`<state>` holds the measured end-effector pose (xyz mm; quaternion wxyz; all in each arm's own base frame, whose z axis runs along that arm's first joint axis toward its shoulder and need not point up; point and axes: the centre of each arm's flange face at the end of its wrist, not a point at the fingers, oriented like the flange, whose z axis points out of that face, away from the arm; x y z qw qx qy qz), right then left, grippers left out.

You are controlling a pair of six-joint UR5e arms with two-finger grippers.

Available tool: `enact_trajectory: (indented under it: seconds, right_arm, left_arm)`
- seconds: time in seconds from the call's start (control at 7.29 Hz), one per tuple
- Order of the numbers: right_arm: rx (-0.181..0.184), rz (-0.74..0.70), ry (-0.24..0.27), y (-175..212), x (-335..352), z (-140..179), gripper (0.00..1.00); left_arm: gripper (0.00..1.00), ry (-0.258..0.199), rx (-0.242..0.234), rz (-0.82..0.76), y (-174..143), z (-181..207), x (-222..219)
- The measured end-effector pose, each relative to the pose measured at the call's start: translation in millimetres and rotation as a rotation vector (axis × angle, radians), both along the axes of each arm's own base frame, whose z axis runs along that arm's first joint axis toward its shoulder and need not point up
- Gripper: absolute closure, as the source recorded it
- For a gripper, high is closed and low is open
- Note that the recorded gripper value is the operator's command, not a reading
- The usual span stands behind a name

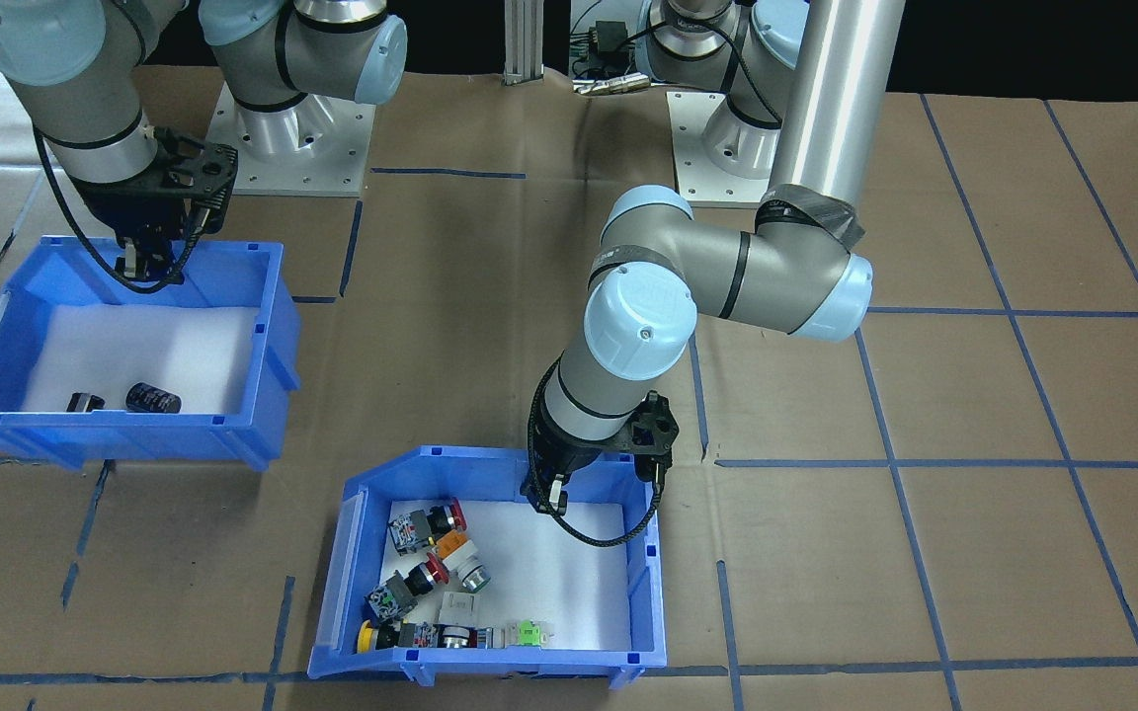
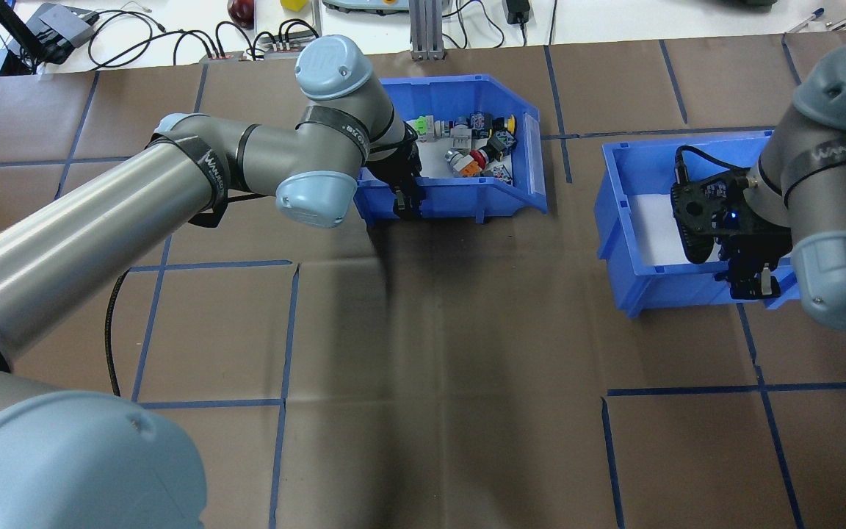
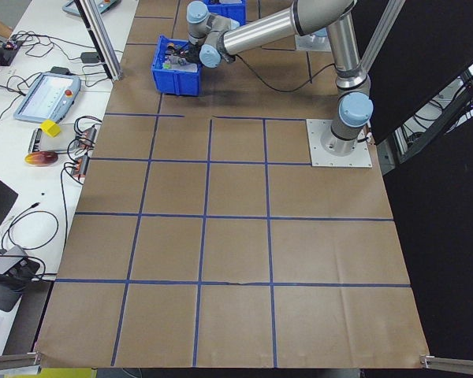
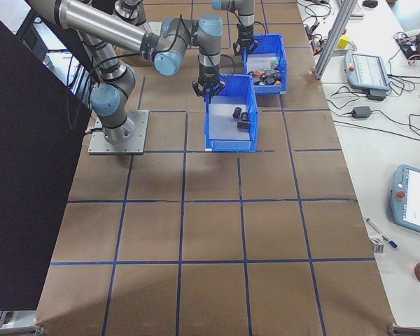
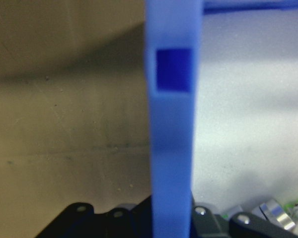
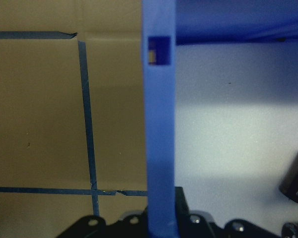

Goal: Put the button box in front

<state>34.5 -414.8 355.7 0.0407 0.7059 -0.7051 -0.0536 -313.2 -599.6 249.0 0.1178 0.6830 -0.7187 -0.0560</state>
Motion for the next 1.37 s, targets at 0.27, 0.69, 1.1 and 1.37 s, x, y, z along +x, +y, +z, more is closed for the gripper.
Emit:
enact_trajectory:
  seconds: [0.27, 0.69, 1.1, 1.37]
  right_arm:
    - [0.006, -0.018, -0.019, 9, -7, -8, 0.97]
    - [0.028, -0.015, -0.031, 26, -8, -17, 0.96]
    - [0.003, -0.015, -0.03, 54, 1, -16, 0.96]
    - [-0.002, -0.028, -0.07, 58, 10, -18, 0.95]
  left_arm:
    - [0.83, 0.005, 0.022, 0.061, 5, -1, 0]
    - [0.84, 0.011, 0.029, 0.104, 3, 1, -1]
    - [0.46, 0.015, 0.028, 0.102, -2, -1, -3]
    - [0.01, 0.015, 0.03, 0.098, -2, -2, -2]
